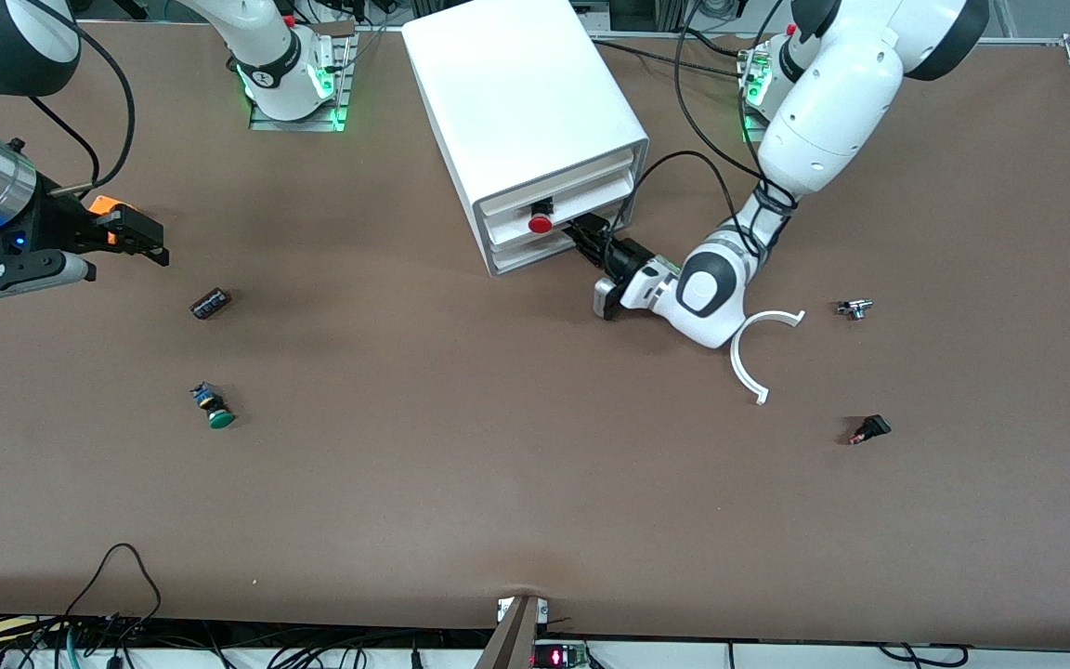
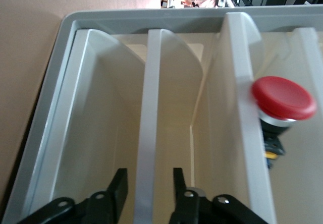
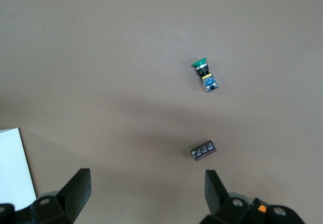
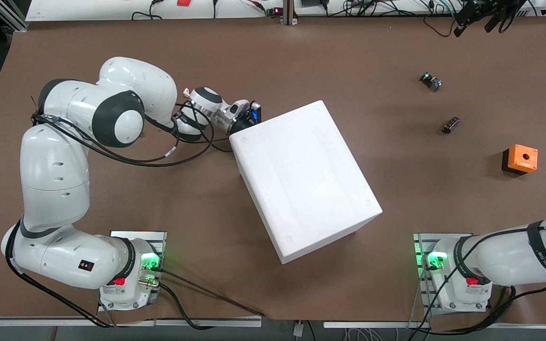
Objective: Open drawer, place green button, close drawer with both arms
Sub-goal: 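Pull the drawer open with the left gripper while the right gripper reaches the button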
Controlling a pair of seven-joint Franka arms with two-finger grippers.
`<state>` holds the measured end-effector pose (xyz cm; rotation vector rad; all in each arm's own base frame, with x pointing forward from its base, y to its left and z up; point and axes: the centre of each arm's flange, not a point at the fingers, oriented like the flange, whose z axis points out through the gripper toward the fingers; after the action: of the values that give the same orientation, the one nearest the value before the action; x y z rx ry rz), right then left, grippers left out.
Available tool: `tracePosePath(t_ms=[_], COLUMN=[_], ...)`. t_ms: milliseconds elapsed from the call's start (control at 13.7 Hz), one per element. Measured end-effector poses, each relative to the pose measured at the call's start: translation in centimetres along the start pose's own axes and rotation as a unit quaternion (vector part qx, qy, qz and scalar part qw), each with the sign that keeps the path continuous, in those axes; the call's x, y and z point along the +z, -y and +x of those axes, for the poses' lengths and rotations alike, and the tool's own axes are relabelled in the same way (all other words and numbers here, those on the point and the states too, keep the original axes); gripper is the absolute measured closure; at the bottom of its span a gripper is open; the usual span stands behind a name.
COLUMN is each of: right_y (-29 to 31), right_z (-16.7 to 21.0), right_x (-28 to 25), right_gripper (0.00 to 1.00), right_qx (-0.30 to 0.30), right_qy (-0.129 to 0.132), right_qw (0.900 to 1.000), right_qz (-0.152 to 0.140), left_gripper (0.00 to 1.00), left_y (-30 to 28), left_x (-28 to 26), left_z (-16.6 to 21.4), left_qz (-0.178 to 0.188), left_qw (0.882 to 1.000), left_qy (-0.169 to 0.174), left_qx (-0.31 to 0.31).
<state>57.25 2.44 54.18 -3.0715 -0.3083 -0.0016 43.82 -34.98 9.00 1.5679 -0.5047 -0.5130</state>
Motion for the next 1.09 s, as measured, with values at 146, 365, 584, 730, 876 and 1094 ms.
tracePosePath(t_ms=[146, 365, 584, 730, 876, 1094], right_y=[-0.2, -0.3, -0.4, -0.5, -0.5, -0.7], right_z=[0.1, 0.6, 1.2, 2.3, 3.6, 5.3], right_x=[-0.3, -0.4, 0.6, 2.7, 5.0, 9.6], right_gripper=[0.0, 0.0, 0.0, 0.0, 0.0, 0.0], right_qx=[0.002, 0.002, 0.003, 0.0, -0.021, -0.082], right_qy=[-0.004, -0.006, 0.001, 0.014, 0.028, 0.063], right_qw=[1.0, 1.0, 1.0, 1.0, 0.999, 0.994], right_qz=[-0.001, -0.003, -0.005, -0.008, -0.012, -0.044], left_gripper=[0.66, 0.85, 0.92, 0.92, 0.92, 0.92], left_y=[0.3, 0.3, 0.2, 0.2, 0.1, -0.1], left_x=[0.7, 0.4, 0.3, 0.1, -0.5, -1.6], left_z=[-0.1, 0.0, 0.0, 0.0, 0.1, 0.6], left_qz=[0.005, 0.004, 0.002, 0.002, 0.004, 0.007], left_qw=[1.0, 1.0, 1.0, 1.0, 1.0, 1.0], left_qy=[-0.005, -0.009, -0.013, -0.015, -0.019, -0.028], left_qx=[0.004, 0.005, 0.005, 0.004, 0.0, -0.007])
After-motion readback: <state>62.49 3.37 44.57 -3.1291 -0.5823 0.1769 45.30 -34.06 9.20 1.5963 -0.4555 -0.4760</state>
